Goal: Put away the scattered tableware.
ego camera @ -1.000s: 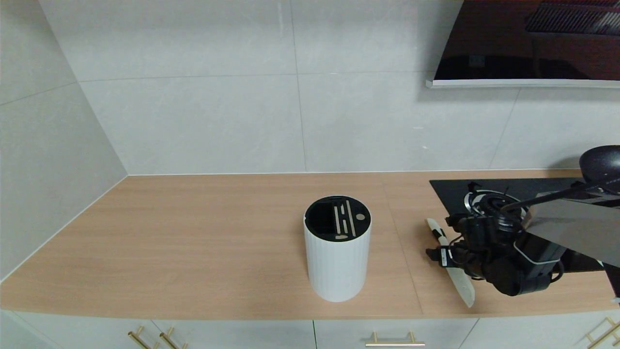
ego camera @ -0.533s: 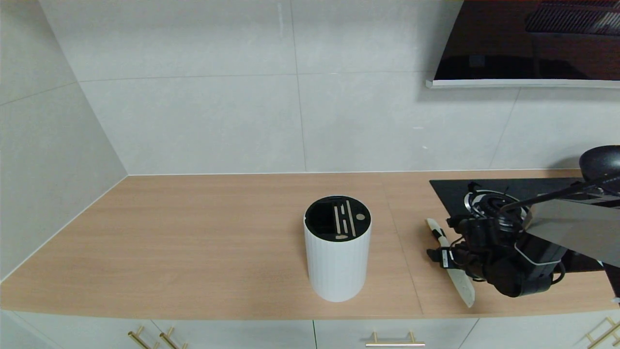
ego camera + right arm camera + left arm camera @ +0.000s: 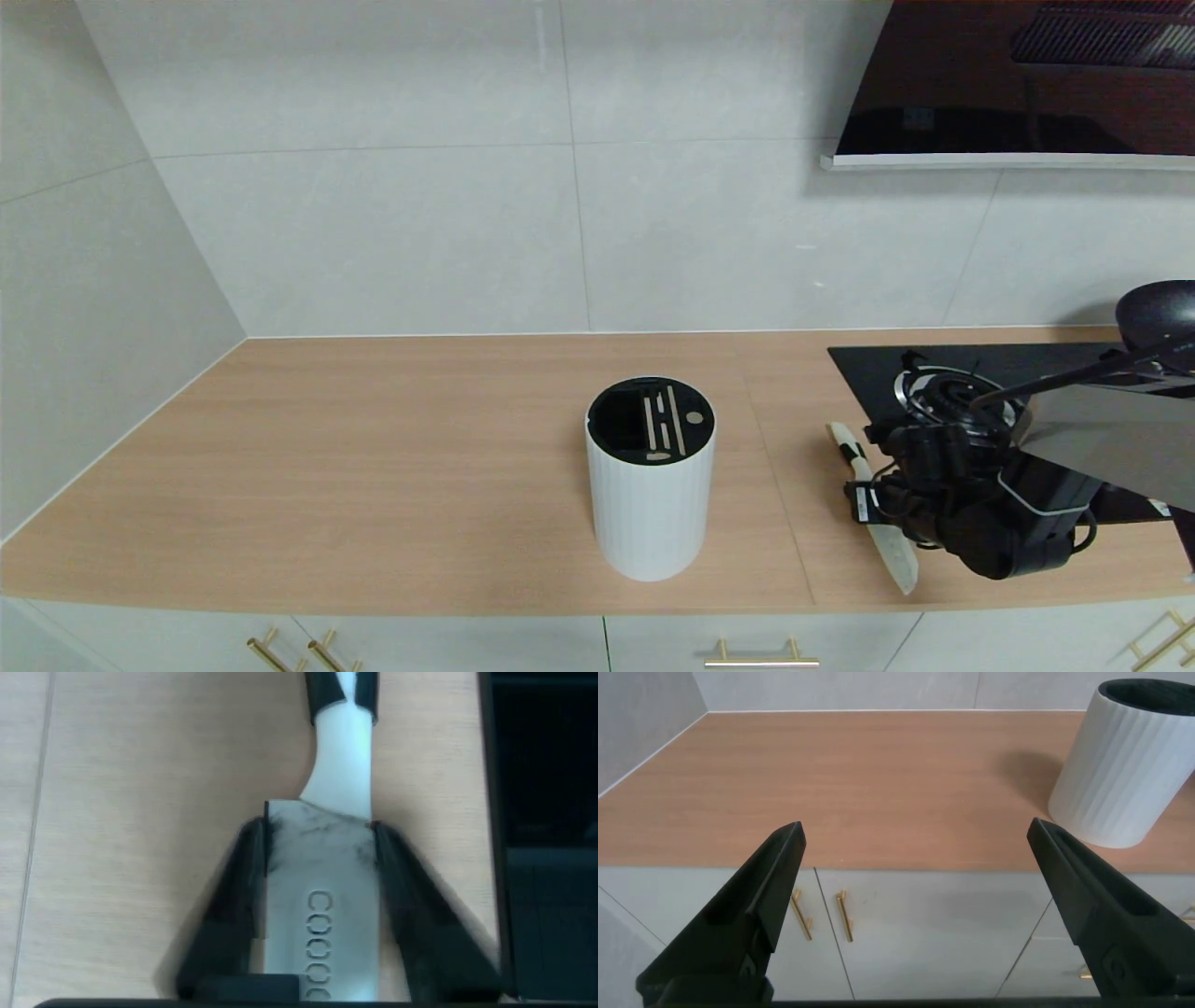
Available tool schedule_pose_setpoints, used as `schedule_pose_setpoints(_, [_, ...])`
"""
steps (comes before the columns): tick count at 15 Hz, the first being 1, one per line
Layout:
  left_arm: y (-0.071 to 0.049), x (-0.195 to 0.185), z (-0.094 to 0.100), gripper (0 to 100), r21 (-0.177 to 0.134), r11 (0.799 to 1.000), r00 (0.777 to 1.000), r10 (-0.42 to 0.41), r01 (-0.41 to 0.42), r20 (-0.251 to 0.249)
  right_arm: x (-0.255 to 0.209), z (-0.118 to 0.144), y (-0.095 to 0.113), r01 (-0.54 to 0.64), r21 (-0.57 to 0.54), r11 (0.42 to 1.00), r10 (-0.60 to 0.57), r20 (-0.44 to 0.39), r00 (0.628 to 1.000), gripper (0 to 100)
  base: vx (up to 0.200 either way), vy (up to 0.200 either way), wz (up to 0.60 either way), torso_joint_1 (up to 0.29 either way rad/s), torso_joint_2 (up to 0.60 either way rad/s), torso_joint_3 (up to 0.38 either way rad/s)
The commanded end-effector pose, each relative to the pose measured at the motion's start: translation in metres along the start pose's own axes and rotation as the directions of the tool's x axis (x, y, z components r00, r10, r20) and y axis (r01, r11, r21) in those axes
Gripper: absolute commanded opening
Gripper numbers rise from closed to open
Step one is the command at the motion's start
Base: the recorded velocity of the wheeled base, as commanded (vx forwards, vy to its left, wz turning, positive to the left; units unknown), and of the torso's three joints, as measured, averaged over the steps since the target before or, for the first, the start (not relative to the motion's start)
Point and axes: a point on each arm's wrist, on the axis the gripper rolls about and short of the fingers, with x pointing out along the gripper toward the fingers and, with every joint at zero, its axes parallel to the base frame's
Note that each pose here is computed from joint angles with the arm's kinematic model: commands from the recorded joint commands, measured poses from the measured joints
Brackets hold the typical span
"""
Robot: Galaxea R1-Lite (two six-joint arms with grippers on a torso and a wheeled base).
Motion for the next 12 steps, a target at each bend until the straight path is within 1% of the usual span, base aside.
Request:
schedule_pose_setpoints(1, [0.0,0.0,0.0,100,-0.001,1.0,1.0,0.001,-0.001,0.0,0.0,-0.001,0.0,0.0,-0.001,1.0,0.0,-0.007,1.0,0,0.0,0.0,0.0,0.0,0.0,0.0])
schedule_pose_setpoints(5, [0.0,0.0,0.0,100,0.001,1.0,1.0,0.001,-0.001,0.0,-0.002,0.002,0.0,-0.001,0.001,1.0,0.001,0.005,1.0,0,0.0,0.0,0.0,0.0,0.0,0.0])
schedule_pose_setpoints(7, [0.0,0.0,0.0,100,0.002,1.0,1.0,0.001,-0.001,0.0,-0.017,0.019,-0.001,-0.006,0.009,1.0,0.006,0.055,0.998,0,0.0,0.0,0.0,0.0,0.0,0.0])
schedule_pose_setpoints(8, [0.0,0.0,0.0,100,0.002,1.0,1.0,0.001,-0.001,0.0,-0.022,0.022,-0.001,-0.009,0.01,1.0,0.008,0.064,0.998,0,0.0,0.0,0.0,0.0,0.0,0.0])
schedule_pose_setpoints(11, [0.0,0.0,0.0,100,0.013,1.0,1.0,-0.001,0.001,0.001,-0.055,0.054,-0.003,-0.021,0.019,1.0,0.017,0.171,0.985,0,0.0,0.0,0.0,0.0,0.0,0.0])
schedule_pose_setpoints(12, [0.0,-0.002,0.007,100,0.021,1.0,0.999,-0.019,0.019,0.026,-0.067,0.067,-0.003,-0.026,0.024,0.999,0.021,0.217,0.976,0,0.0,0.0,0.0,0.0,0.0,0.0])
